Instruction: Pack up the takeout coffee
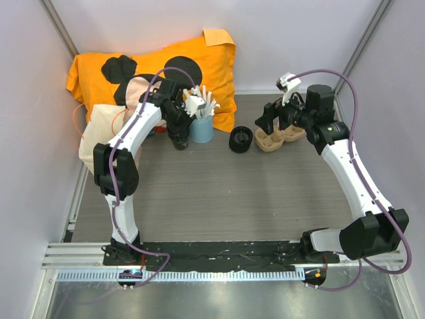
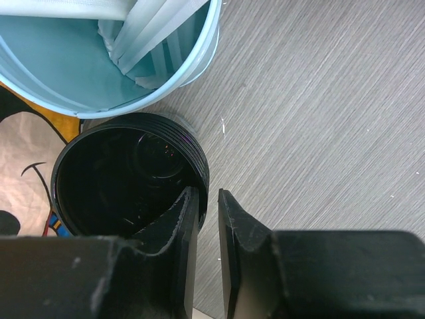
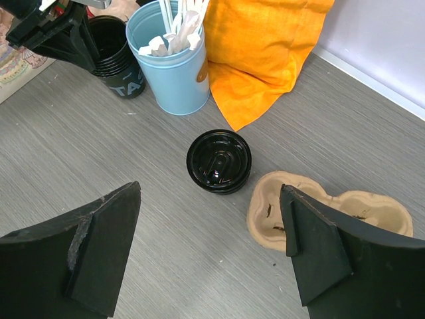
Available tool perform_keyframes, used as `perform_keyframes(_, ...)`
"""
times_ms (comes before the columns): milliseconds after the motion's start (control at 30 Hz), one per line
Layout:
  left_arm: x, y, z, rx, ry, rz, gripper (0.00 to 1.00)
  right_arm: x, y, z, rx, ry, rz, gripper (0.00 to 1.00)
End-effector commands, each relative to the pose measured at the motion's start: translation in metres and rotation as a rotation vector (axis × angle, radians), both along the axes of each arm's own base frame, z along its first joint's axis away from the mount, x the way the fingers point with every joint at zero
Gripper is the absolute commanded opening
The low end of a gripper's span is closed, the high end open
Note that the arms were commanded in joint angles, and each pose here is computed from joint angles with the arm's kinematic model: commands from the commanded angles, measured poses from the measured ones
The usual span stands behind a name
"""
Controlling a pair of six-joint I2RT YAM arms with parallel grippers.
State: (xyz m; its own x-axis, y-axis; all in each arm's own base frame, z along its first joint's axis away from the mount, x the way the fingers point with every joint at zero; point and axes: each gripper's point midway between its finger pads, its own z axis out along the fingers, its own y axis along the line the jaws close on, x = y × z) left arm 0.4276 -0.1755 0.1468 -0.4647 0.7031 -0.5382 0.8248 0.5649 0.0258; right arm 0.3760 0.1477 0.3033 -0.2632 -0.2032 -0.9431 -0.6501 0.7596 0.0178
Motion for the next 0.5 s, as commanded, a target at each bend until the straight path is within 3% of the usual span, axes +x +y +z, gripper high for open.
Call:
perform_keyframes(0,0.0086,-0.0017,0.0144,-0.02,-0.036,-0.003,0.22,-0.0032,0.0017,0.0251,0.03,-0.077,0.008,0.9)
perform_keyframes(233,0.0101,-0.0019,0.016,-0.016,-0.038,0.0,0.1,-0.0037,0.0017,0.025,0.032,-0.075,0.007,0.9)
perform_keyframes(300,0.0104,-0.0012,0.0148,-0.014,-0.032,0.002,0.15,-0.0036,0.0019,0.0254,0.032,-0.077,0.009,0.9)
perform_keyframes(333,0.0097,-0.0014,0.0138,-0.011,-0.029,0.001,0.25,-0.0031,0.0015,0.0255,0.033,-0.076,0.007,0.9)
perform_keyframes(467,0.0087,-0.0017,0.0133,-0.013,-0.023,0.001,0.27,-0.0029,0.0023,0.026,0.032,-0.079,0.01,0.9)
